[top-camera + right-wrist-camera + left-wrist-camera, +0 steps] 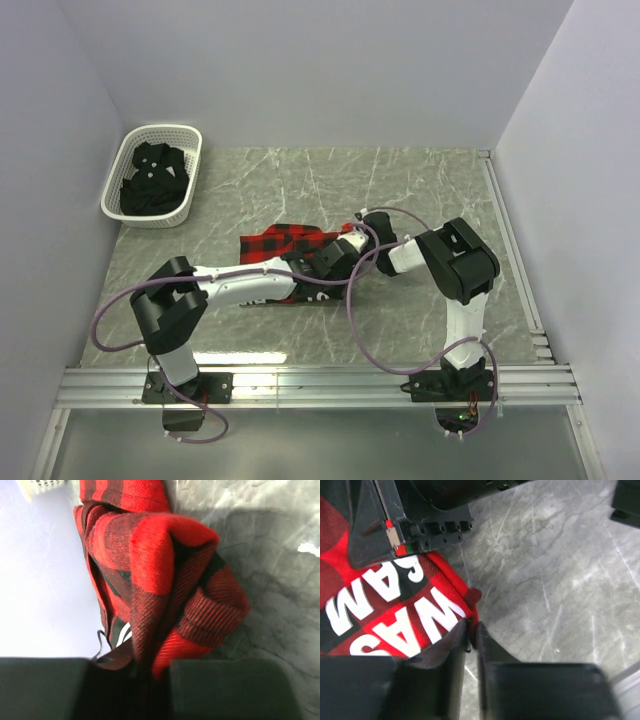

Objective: Fold and stack the long sleeve shirts
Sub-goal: Fold the shirt

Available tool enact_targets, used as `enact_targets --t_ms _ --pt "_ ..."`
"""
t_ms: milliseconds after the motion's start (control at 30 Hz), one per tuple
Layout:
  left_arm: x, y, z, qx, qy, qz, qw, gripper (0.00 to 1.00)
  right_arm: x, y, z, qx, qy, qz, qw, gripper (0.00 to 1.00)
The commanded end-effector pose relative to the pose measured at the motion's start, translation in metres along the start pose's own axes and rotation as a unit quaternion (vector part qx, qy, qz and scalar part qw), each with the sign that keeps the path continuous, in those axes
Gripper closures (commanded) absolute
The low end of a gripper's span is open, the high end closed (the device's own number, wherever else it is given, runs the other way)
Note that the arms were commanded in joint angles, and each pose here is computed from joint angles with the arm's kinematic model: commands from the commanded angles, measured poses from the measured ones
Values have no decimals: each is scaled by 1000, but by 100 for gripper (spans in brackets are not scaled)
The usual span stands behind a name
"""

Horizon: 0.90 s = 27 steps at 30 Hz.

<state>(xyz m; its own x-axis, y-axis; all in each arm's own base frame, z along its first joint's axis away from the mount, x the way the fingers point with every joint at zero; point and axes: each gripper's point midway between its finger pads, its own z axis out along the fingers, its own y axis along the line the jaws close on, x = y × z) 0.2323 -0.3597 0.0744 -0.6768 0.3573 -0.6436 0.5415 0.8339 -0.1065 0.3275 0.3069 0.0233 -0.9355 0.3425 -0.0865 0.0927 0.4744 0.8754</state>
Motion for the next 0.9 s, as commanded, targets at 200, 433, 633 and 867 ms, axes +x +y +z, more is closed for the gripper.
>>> enact_targets --t_ms 200,433,633,867 --pt "-47 5 -55 27 -78 -55 995 36 -19 10 -10 -2 20 -103 994 100" --pt "-79 68 -102 0 -117 -103 988 16 -34 4 -23 52 55 -167 983 100" --pt "-90 176 -148 -108 -167 -174 965 1 -50 8 -36 93 109 -231 962 100" --pt "-61 273 -185 -215 -212 -246 921 1 -89 14 -68 155 134 -340 918 100"
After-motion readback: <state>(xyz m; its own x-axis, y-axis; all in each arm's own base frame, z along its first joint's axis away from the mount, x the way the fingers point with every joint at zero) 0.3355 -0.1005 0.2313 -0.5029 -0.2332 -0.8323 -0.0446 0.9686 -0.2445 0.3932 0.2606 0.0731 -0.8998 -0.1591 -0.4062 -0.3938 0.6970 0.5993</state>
